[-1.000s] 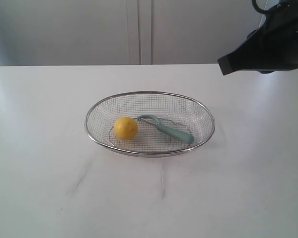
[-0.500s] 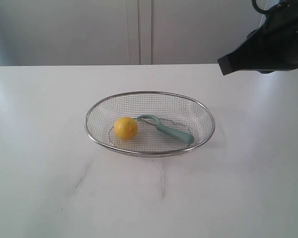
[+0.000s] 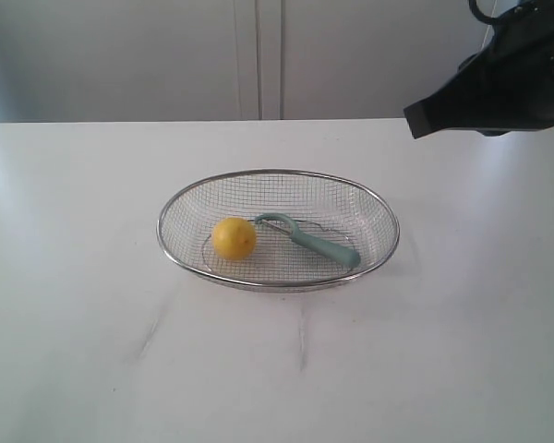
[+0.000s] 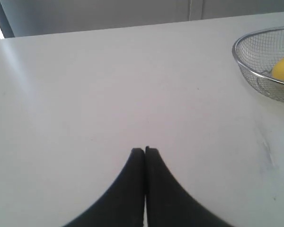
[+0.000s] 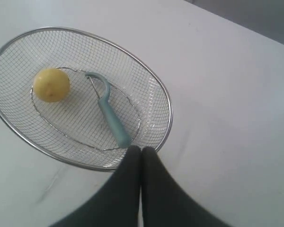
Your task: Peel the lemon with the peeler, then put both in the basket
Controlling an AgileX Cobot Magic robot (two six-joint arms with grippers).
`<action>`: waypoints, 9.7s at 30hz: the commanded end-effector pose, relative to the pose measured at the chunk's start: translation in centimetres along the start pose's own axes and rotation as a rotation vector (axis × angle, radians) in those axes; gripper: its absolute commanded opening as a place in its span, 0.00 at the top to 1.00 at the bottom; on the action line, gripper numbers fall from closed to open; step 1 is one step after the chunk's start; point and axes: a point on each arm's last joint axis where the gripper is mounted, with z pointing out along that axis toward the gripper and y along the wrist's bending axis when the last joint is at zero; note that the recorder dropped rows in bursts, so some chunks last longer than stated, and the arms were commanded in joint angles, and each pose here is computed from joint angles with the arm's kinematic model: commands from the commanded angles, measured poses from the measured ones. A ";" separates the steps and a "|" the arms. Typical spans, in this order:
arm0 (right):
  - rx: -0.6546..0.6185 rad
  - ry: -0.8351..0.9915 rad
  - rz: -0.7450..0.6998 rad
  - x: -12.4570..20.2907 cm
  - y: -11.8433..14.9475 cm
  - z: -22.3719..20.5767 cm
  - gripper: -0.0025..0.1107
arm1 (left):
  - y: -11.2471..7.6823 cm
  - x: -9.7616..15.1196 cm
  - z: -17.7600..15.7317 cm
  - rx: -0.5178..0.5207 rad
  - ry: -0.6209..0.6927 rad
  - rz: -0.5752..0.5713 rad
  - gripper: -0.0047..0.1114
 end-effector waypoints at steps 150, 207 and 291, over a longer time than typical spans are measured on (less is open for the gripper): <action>0.414 -0.387 0.212 26.9 0.0 -2.2 0.98 | 0.1 0.7 0.0 0.028 0.062 0.038 0.96; 0.309 -0.486 0.418 27.1 0.6 -2.7 0.98 | 0.1 0.7 0.0 0.028 0.062 0.038 0.96; 0.304 -0.486 0.416 27.1 0.7 -2.7 0.98 | 0.1 0.7 0.0 0.029 0.062 0.038 0.96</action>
